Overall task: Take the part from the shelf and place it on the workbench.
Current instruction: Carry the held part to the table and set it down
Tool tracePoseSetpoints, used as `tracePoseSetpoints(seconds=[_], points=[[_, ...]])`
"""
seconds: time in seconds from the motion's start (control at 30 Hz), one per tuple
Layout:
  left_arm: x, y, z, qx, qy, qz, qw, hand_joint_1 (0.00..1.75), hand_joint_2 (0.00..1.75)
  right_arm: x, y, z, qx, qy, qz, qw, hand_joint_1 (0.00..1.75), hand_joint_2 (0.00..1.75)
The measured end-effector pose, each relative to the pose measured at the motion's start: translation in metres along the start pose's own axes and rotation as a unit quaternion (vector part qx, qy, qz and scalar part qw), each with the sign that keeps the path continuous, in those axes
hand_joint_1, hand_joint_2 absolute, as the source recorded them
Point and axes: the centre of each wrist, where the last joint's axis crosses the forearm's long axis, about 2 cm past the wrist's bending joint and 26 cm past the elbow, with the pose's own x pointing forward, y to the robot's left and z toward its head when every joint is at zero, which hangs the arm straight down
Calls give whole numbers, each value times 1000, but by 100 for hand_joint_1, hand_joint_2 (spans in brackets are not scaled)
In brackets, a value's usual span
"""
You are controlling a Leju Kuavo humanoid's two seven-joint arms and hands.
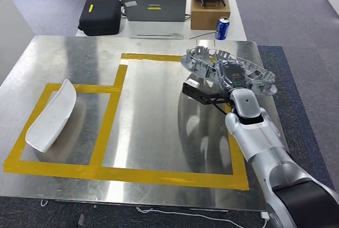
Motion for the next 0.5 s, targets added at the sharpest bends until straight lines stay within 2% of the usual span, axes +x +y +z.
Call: tracePoseSetpoints(seconds=[0.33,0.5], points=[[0,0,0,-7,-2,2,1000,0,175,37,15,9,45,-51,-99,993,175,175],[-1,1,0,-6,1,-4,1000,0,175,61,26,20,46,-84,-103,990,175,175]])
